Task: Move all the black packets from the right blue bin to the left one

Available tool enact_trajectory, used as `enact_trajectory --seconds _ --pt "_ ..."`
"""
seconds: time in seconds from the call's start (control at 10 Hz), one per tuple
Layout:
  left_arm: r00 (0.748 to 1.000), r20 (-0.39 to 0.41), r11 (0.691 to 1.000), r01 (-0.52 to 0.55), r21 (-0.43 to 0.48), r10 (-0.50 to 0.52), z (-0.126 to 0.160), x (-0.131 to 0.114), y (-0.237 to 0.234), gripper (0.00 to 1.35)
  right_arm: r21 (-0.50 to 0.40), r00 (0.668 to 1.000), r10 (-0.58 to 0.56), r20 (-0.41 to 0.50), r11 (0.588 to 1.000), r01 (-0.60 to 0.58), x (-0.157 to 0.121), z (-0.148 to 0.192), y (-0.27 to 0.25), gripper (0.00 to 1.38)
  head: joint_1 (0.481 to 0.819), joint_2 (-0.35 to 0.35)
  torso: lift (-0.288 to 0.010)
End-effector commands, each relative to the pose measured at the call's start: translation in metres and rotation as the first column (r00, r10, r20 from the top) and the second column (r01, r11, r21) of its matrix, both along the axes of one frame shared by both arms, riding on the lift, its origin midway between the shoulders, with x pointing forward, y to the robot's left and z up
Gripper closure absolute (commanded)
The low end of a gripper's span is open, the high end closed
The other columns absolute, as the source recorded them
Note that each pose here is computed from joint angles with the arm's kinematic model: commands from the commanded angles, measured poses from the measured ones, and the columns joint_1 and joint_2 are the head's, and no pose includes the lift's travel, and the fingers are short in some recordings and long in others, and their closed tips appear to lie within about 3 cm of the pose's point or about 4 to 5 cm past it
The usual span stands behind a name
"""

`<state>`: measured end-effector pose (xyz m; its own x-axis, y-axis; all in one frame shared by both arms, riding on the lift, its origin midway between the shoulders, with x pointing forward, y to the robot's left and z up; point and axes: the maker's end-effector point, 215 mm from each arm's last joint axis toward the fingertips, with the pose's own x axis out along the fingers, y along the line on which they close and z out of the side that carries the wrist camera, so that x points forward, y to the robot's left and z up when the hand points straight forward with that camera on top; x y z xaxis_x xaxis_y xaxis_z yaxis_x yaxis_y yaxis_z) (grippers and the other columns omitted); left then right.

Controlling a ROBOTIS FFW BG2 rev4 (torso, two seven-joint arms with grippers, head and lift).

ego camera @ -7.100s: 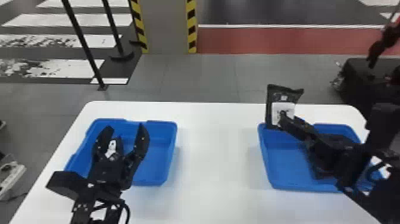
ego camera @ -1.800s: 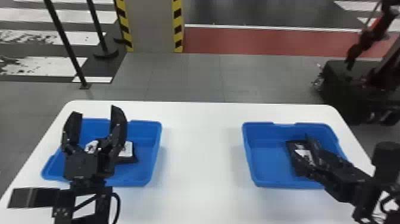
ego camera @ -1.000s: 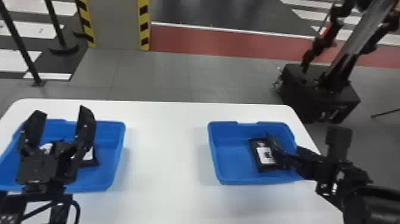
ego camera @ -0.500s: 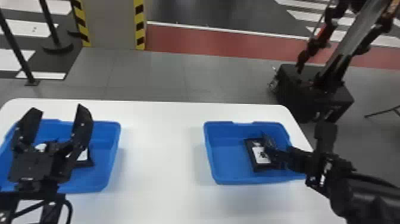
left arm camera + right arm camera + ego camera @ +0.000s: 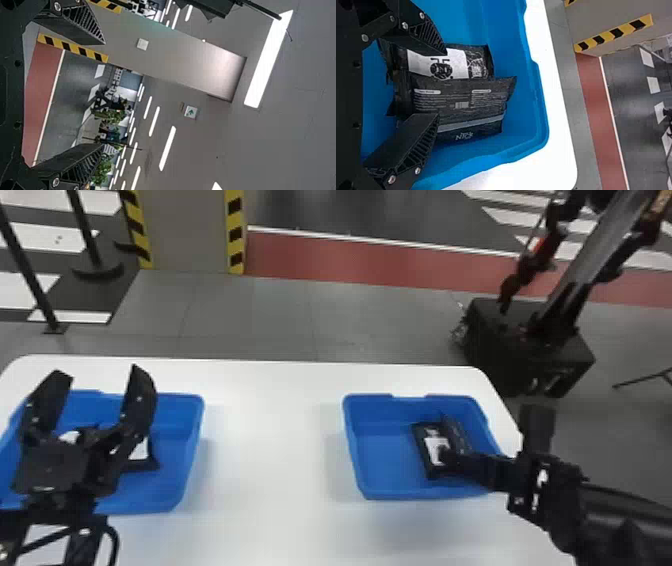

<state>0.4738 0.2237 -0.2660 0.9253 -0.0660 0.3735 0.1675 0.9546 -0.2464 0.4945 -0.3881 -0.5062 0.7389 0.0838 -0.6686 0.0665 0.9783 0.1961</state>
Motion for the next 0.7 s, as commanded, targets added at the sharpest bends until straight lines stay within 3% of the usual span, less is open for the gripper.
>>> enact_trajectory --seconds 0.0,0.2,0.6 --pt "1.000 -0.003 1.000 0.000 0.000 0.000 -0.001 0.001 0.000 0.11 0.001 1.000 -0.001 -0.017 1.000 0.001 -0.004 0.002 0.003 0.37 0.695 -0.187 -0.110" --pt "1.000 -0.008 1.000 -0.003 0.008 0.003 -0.002 0.001 0.002 0.11 -0.023 0.999 0.003 0.033 1.000 -0.002 0.004 0.019 0.006 1.21 0.695 -0.186 -0.110" --pt "1.000 -0.004 1.000 -0.022 0.010 0.022 -0.003 -0.003 0.010 0.11 0.017 0.986 0.042 0.162 0.999 -0.046 0.019 0.054 0.039 1.21 0.695 -0.158 -0.110"
